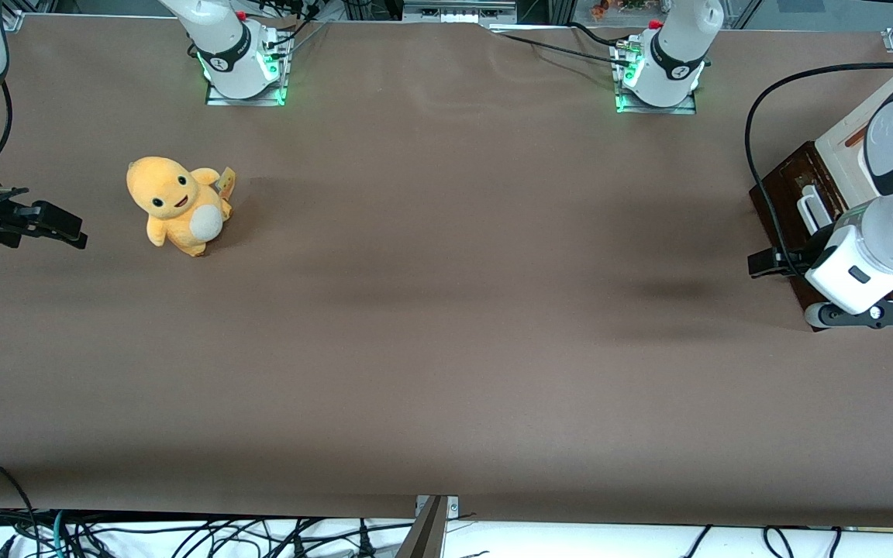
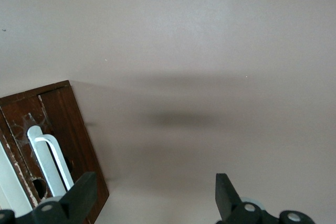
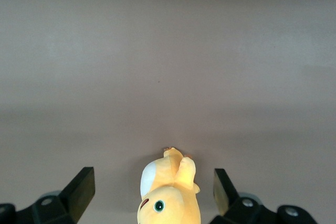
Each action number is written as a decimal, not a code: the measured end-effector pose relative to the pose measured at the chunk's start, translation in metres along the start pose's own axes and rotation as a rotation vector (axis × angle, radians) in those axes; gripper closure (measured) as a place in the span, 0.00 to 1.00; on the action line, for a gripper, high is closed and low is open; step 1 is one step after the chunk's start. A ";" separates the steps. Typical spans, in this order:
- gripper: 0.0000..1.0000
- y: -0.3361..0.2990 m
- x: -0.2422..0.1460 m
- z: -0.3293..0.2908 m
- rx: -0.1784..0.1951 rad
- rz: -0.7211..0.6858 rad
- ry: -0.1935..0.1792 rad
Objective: Open lower drawer with left arm only
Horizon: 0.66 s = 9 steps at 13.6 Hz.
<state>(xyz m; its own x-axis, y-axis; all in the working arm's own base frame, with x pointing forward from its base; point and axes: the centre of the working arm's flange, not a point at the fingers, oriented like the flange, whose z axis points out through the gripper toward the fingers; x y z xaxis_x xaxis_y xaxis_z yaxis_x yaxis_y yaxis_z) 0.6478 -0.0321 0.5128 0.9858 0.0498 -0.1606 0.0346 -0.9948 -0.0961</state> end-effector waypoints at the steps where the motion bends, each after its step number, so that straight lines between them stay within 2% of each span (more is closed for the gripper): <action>1: 0.00 0.004 -0.001 0.000 0.007 -0.016 0.000; 2: 0.00 0.008 -0.001 0.000 0.028 -0.036 0.002; 4: 0.00 0.023 -0.002 0.002 0.098 -0.067 0.005; 7: 0.00 0.040 -0.003 0.016 0.153 -0.079 -0.019; 9: 0.00 0.038 -0.001 0.033 0.226 -0.098 -0.037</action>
<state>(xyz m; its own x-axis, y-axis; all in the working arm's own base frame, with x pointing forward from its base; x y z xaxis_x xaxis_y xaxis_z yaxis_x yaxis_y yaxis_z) 0.6426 -0.0669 0.4770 0.9728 0.1523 -0.1747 0.0880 -0.9400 -0.3297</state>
